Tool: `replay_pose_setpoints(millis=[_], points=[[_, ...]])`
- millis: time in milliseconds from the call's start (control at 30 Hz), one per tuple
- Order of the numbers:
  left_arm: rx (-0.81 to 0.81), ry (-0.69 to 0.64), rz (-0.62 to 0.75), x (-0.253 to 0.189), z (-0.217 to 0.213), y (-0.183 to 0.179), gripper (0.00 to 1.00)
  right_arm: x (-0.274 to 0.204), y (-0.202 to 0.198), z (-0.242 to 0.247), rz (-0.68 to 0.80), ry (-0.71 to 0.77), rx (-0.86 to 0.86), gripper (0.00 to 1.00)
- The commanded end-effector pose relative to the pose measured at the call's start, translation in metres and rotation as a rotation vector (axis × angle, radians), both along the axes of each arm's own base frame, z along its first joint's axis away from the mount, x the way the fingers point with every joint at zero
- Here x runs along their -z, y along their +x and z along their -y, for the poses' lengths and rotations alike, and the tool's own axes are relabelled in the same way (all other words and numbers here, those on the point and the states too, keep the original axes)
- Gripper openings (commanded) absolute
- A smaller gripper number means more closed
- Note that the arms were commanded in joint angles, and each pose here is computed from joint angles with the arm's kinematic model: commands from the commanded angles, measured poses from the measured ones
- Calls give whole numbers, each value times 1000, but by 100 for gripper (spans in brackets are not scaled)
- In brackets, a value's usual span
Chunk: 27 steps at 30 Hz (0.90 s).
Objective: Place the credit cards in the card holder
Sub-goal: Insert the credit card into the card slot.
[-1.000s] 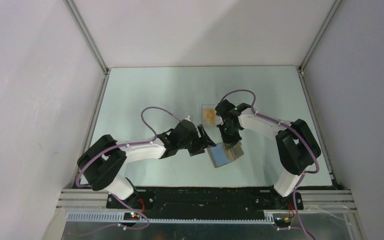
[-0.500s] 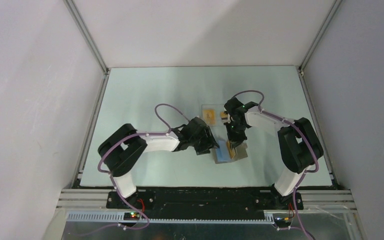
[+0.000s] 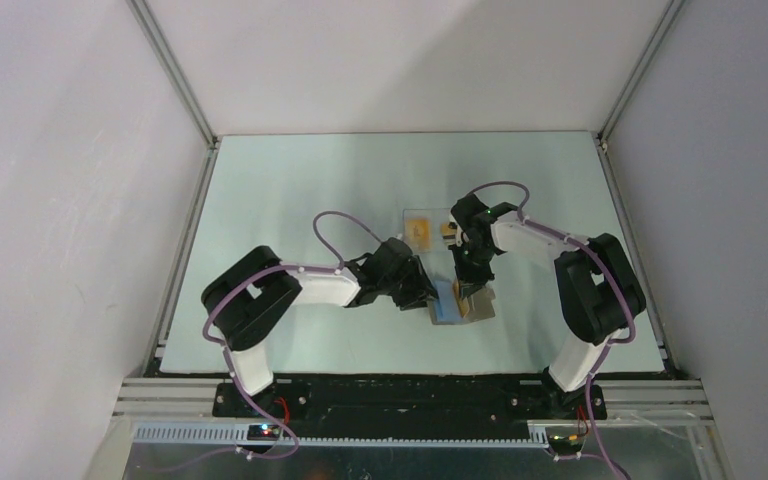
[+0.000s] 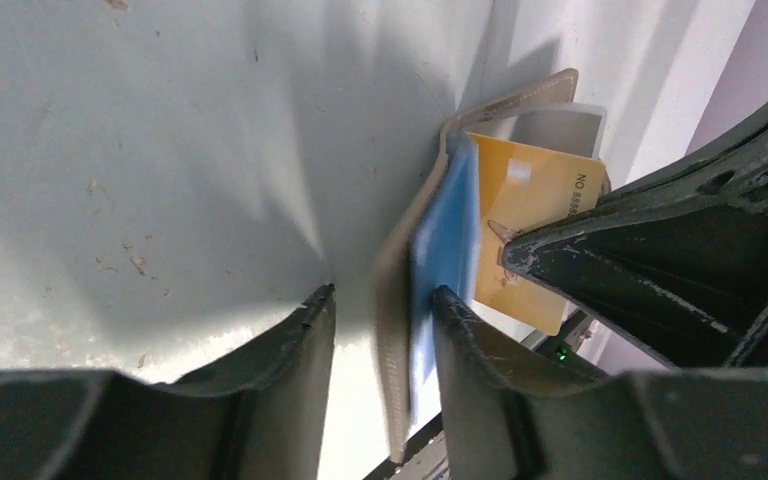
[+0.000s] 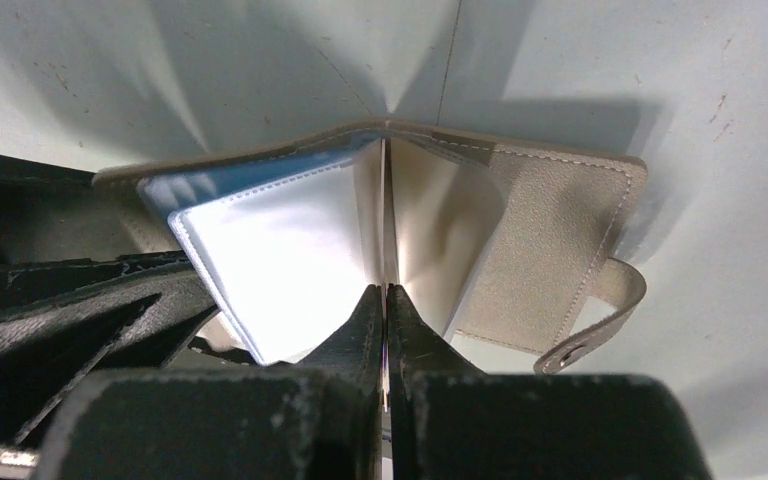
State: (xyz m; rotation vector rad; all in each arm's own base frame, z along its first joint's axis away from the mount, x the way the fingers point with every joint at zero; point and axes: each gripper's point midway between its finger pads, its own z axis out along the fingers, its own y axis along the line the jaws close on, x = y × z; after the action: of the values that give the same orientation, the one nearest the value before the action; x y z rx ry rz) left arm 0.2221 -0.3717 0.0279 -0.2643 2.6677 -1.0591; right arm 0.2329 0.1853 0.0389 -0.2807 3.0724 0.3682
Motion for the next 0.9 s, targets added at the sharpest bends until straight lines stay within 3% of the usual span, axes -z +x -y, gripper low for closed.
replay_pose_setpoints(millis=[0, 67, 200, 467, 700, 867], points=[[35, -103, 36, -19, 16, 0, 43, 18, -9, -4, -53, 14, -18, 0], [22, -99, 25, -16, 12, -2, 42, 17, -8, -5, -52, 19, -15, 0], [-61, -108, 43, -28, -10, 1, 63, 16, -9, -8, -62, 41, -12, 0], [-86, -239, 93, -58, -16, -1, 81, 15, -10, -9, -67, 54, -10, 0], [-14, -226, 72, -43, 5, 2, 83, 12, -9, -12, -66, 72, -9, 0], [11, -207, 59, -30, 15, 6, 72, 11, -9, -13, -69, 84, -9, 0]])
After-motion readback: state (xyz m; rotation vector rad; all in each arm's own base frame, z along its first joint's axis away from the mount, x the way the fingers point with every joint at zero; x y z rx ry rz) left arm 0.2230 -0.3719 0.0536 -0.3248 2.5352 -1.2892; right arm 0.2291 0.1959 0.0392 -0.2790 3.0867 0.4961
